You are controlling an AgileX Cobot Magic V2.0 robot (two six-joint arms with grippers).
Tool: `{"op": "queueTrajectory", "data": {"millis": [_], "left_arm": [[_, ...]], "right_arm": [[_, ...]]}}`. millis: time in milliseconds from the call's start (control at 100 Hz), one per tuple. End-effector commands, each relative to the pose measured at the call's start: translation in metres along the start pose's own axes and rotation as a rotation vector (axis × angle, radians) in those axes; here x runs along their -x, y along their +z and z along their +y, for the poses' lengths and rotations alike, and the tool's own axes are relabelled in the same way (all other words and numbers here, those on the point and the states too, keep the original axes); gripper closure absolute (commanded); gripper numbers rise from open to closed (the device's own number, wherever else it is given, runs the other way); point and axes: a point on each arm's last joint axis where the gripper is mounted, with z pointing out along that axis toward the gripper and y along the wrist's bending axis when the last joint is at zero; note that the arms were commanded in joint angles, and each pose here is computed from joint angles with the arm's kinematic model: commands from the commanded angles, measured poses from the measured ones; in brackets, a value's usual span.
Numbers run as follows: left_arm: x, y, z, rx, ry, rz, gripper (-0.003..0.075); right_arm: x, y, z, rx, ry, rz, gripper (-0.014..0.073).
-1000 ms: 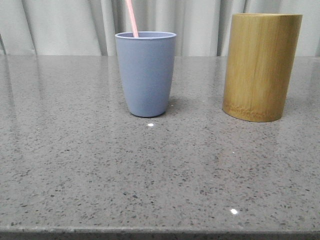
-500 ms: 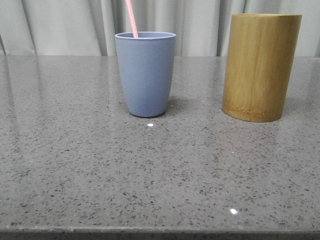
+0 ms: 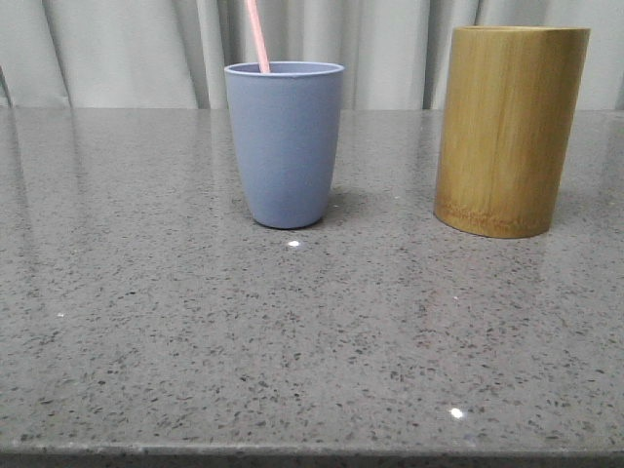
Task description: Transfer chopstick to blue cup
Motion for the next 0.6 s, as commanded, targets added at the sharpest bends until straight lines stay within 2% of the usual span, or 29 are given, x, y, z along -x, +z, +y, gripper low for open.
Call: {"op": "queueTrajectory", "data": {"millis": [0, 410, 590], "left_arm": [[0.0132, -0.0028, -0.0010, -0.007, -0.011, -0.083, 0.0739], [0.0042, 0.0033, -0.0004, 0.002, -0.002, -0.047, 0.0739], [0.0046, 0.0056, -0.0015, -0.010, 0.001, -0.140, 0.0739]], "right_arm": [[0.0147, -0.0022, 0.0005, -0.010, -0.017, -0.091, 0.0695], [0.0147, -0.0022, 0.0005, -0.010, -0.017, -0.091, 0.0695], [0.0147, -0.0022, 0.0005, -0.010, -0.017, -0.091, 0.0695]]}}
